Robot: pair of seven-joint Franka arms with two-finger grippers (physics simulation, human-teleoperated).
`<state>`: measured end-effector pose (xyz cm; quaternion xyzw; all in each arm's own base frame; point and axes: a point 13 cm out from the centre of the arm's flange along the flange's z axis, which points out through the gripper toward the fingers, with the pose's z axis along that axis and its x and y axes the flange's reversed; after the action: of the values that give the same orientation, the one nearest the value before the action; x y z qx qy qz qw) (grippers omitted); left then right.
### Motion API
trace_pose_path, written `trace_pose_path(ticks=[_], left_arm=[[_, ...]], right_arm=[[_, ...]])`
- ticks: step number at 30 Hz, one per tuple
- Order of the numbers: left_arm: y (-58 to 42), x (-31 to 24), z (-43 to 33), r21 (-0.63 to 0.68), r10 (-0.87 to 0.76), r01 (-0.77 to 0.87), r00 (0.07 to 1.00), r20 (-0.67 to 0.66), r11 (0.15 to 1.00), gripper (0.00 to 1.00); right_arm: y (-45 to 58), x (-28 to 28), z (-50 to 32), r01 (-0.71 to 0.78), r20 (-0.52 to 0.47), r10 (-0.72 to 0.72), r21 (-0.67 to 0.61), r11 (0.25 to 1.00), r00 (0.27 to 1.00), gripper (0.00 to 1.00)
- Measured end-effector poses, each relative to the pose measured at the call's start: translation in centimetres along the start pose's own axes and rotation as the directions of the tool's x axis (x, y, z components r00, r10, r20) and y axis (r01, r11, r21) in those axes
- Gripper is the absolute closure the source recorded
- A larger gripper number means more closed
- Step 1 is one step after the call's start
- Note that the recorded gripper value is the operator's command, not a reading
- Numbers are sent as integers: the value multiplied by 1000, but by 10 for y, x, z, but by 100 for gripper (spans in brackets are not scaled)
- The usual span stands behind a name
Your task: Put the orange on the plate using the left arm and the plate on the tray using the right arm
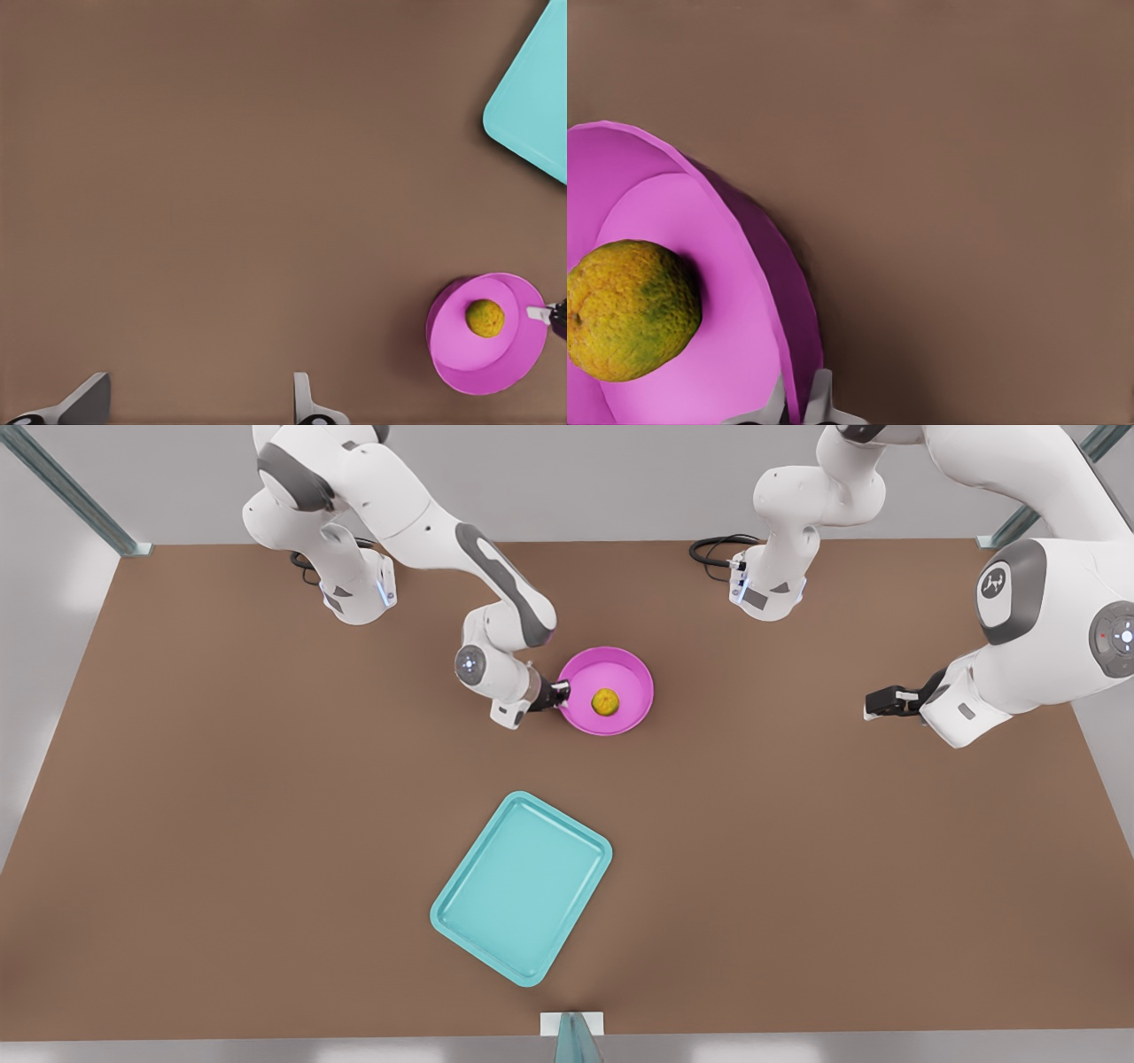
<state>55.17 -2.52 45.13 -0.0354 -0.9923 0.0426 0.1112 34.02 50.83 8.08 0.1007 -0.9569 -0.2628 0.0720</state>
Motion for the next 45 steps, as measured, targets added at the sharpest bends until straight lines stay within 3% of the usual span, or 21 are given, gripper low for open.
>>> trace_pose_path(ticks=[9,18,33,34,35,42,45], left_arm=[[1,0,1,0,1,-1,1000,-1,1000,0],[1,-1,2,0,2,-2,1000,-3,1000,0],[5,-5,9,4,-5,5,1000,-15,1000,0],[5,-5,9,4,-4,4,1000,-14,1000,0],[5,-5,8,4,-4,4,1000,-13,1000,0],[6,-7,11,3,-5,5,1000,-19,1000,0],[7,-7,13,-1,-4,4,1000,-25,1000,0]], right_arm=[[1,-111,-81,-67,133,83,-117,991,988,79],[-83,-231,-146,-184,247,234,-207,961,940,79],[-190,-296,-171,-254,307,322,-243,936,896,79],[-193,-298,-173,-252,309,321,-245,936,895,64],[-194,-300,-173,-249,309,319,-245,937,896,0],[-191,-299,-173,-239,303,309,-248,939,901,0],[-206,-301,-214,-227,321,291,-221,948,901,0]])
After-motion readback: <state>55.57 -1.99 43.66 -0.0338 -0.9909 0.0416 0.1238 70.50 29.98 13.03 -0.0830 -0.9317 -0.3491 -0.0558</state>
